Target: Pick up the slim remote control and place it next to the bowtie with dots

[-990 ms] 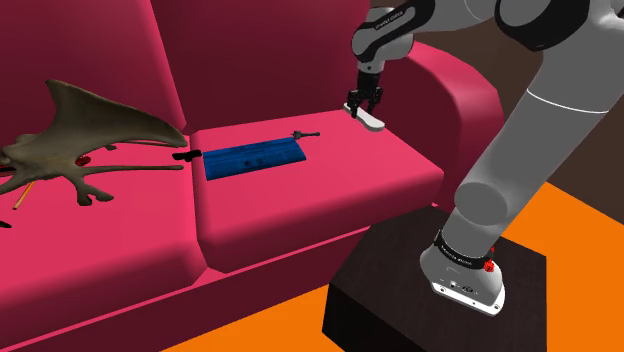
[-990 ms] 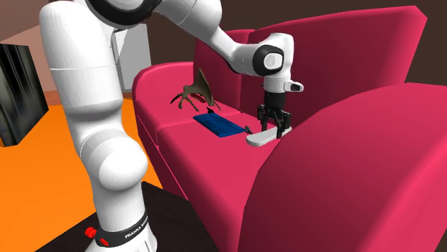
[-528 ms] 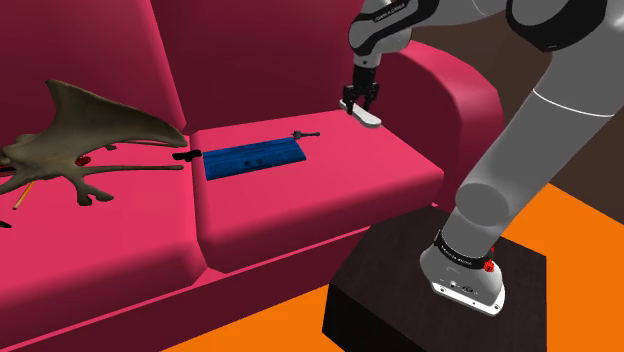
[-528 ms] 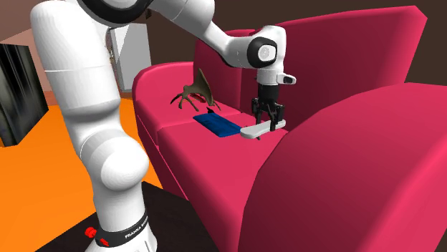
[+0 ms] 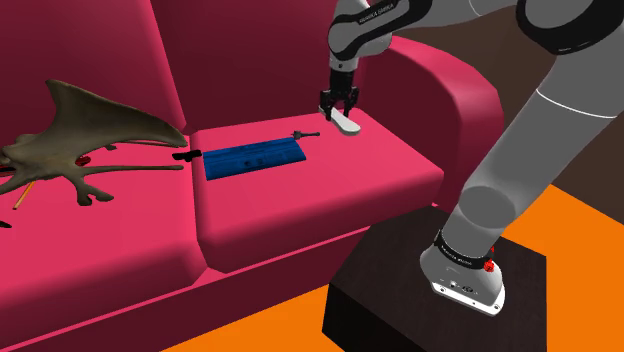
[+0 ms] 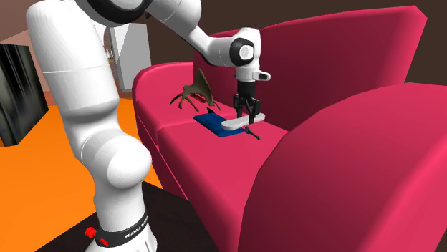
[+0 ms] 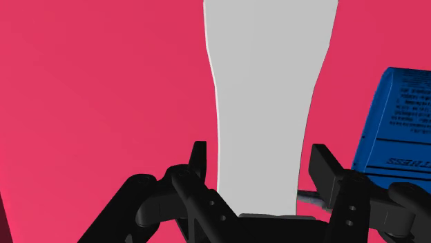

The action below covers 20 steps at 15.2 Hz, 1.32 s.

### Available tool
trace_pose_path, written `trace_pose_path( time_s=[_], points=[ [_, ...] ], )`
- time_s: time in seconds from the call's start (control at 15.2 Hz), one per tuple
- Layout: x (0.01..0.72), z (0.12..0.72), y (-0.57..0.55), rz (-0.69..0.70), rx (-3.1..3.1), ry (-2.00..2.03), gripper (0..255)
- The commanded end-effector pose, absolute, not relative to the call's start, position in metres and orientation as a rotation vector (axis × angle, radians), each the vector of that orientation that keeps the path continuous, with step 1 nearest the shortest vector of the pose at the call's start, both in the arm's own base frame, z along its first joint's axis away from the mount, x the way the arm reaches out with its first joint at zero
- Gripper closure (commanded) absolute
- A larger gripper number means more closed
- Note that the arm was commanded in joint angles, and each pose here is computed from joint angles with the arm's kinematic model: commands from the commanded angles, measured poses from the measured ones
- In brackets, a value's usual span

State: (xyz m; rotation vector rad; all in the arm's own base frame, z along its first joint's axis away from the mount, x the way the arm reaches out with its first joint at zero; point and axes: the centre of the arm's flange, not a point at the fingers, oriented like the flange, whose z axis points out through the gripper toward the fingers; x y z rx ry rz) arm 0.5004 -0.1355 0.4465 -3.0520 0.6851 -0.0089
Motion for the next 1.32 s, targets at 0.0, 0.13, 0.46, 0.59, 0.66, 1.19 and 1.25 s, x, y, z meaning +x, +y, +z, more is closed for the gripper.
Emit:
trace_pose_path(
  time_s=[0.0, 0.13, 0.46, 0.59, 0.66, 1.19, 1.25],
  points=[
    [0.509, 0.448, -0.109, -0.01, -3.052, 0.687, 255],
    [0.516, 0.448, -0.084, -0.01, -3.052, 0.687, 255],
    [0.535, 0.448, -0.02, -0.01, -3.052, 0.687, 255],
    [0.543, 0.448, 0.005, -0.01, -3.052, 0.687, 255],
    [0.546, 0.448, 0.018, -0.01, -3.052, 0.687, 255],
    [0.576, 0.449, 0.119, -0.01, -3.052, 0.687, 255],
    [0.58, 0.449, 0.132, -0.01, -3.052, 0.687, 255]
  ],
)
